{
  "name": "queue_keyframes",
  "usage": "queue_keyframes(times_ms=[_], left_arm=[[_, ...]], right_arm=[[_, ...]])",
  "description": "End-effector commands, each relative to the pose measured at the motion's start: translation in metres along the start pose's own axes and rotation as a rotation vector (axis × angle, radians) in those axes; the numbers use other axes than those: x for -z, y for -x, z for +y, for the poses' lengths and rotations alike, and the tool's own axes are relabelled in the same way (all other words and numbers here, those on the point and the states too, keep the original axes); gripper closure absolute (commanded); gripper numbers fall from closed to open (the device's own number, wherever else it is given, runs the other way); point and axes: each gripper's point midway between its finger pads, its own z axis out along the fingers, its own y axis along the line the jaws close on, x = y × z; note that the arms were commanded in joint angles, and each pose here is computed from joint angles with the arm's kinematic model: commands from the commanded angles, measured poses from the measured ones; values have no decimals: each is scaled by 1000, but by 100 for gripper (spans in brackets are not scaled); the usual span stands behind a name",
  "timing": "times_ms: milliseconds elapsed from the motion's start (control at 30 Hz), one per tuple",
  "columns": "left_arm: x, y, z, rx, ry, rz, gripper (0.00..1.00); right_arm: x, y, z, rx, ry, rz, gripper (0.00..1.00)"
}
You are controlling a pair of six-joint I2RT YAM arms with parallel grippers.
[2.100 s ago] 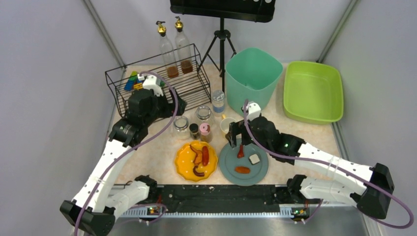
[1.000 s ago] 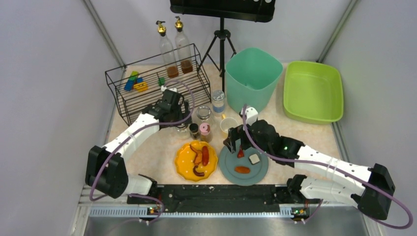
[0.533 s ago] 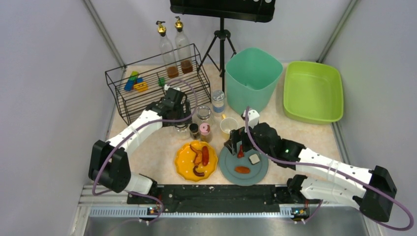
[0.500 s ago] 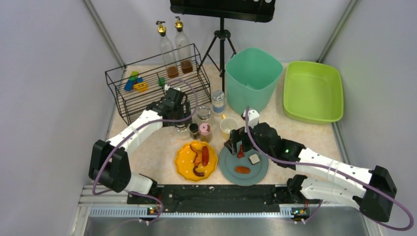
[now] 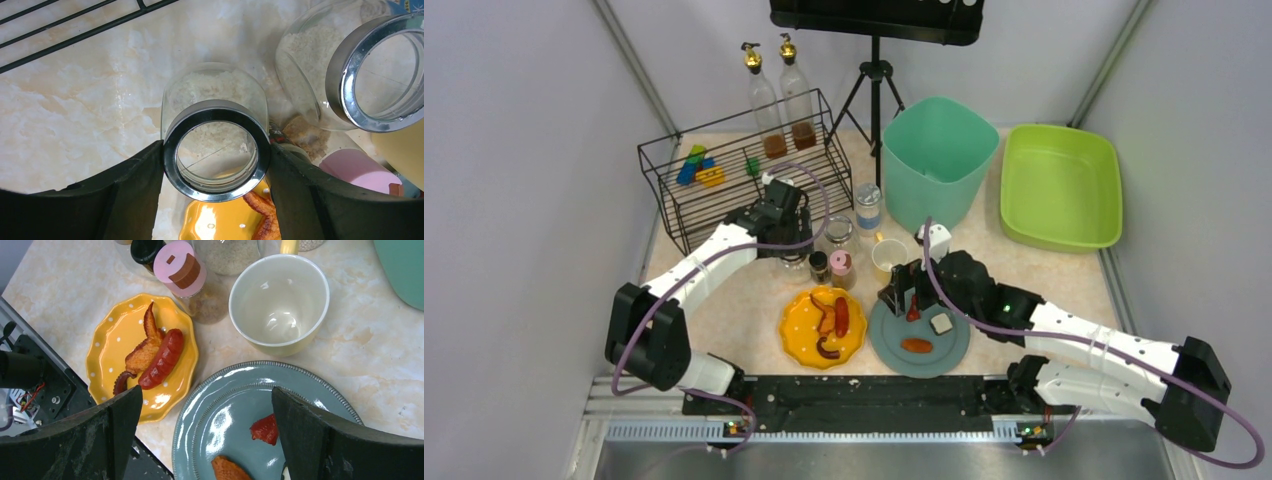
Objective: Clear the kitchen counter
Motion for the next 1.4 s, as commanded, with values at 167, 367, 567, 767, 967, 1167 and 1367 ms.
queue_keyframes(times_ms=[167,367,567,767,967,1167,1367], left_arm=[[25,20,12,-27,65,-60,79],[54,42,11,-30,51,-129,96],[95,71,4,-39,-9,-224,100],[143,107,-14,-40,-123,-345,100],[177,158,-26,-67,-130,-437,100],[177,199,-49,-79,-158,-470,100],[161,236,-62,-61,-160,-488,100]], right_arm=[[-2,9,9,-25,42,-36,1],[-2,7,10,-26,49,-30,1],[-3,7,11,-30,55,-36,1],[-5,6,14,-40,74,-40,1],[-8,-1,16,-53,85,-16,1],[-12,-1,18,-61,101,-28,1],[-11,-4,17,-65,101,-28,1]])
